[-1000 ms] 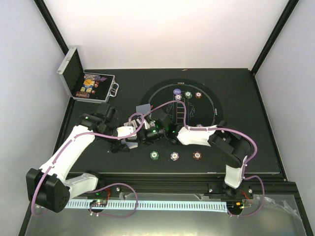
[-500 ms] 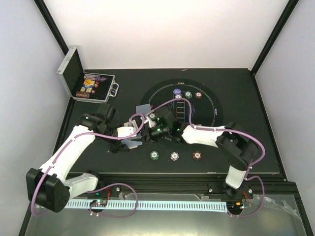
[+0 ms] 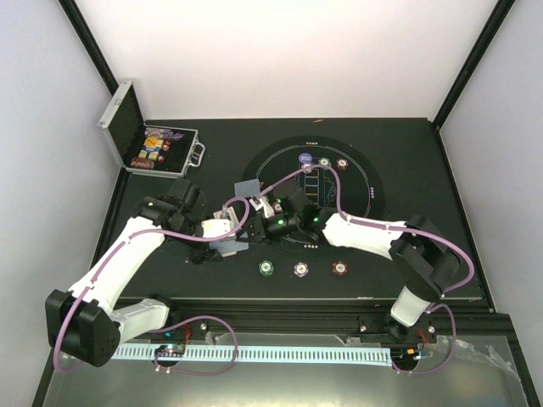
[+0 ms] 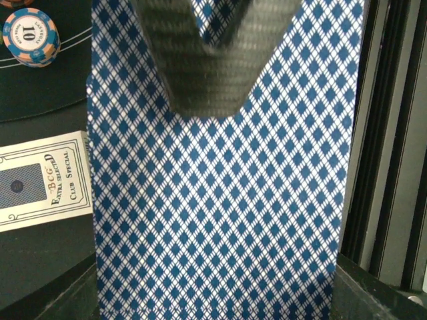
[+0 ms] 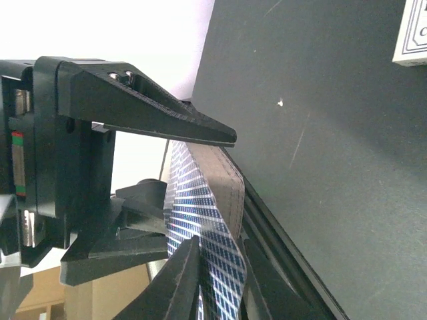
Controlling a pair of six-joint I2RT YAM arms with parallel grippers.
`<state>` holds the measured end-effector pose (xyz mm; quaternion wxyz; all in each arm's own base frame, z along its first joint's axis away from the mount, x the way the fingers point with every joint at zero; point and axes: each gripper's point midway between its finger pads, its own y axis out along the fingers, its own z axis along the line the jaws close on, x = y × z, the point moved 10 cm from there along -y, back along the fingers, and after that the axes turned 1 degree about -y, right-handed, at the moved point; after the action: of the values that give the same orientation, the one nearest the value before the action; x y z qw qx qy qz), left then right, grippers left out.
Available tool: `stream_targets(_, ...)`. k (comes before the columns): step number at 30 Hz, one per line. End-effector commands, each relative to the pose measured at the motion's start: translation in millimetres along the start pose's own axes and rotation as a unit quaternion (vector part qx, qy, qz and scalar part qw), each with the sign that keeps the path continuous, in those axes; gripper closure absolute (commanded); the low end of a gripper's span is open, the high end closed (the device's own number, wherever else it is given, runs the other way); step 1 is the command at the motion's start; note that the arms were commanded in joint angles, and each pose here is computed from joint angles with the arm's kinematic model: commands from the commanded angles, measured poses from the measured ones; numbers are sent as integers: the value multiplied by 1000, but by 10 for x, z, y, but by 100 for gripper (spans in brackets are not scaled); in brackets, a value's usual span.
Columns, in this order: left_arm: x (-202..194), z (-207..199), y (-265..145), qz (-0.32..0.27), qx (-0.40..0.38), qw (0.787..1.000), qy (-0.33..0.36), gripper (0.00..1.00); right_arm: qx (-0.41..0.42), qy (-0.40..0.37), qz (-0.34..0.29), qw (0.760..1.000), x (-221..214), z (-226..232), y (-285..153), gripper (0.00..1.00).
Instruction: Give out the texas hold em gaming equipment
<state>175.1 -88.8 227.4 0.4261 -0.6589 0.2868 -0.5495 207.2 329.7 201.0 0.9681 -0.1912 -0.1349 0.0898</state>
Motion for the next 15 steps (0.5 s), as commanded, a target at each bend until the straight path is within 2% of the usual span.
stream_targets(1, 19, 5, -54, -7, 20, 1000, 15, 99, -46, 15, -1, 999, -49, -113, -130, 85)
stream_targets(7, -2, 7, -35, -1, 24, 1000, 15, 98, -56, 10, -7, 998, -19, -68, -236, 99)
stream_targets(15, -12, 25, -32, 7, 33, 999, 14, 99, -67, 15, -44, 997, 168, -147, -656, 99)
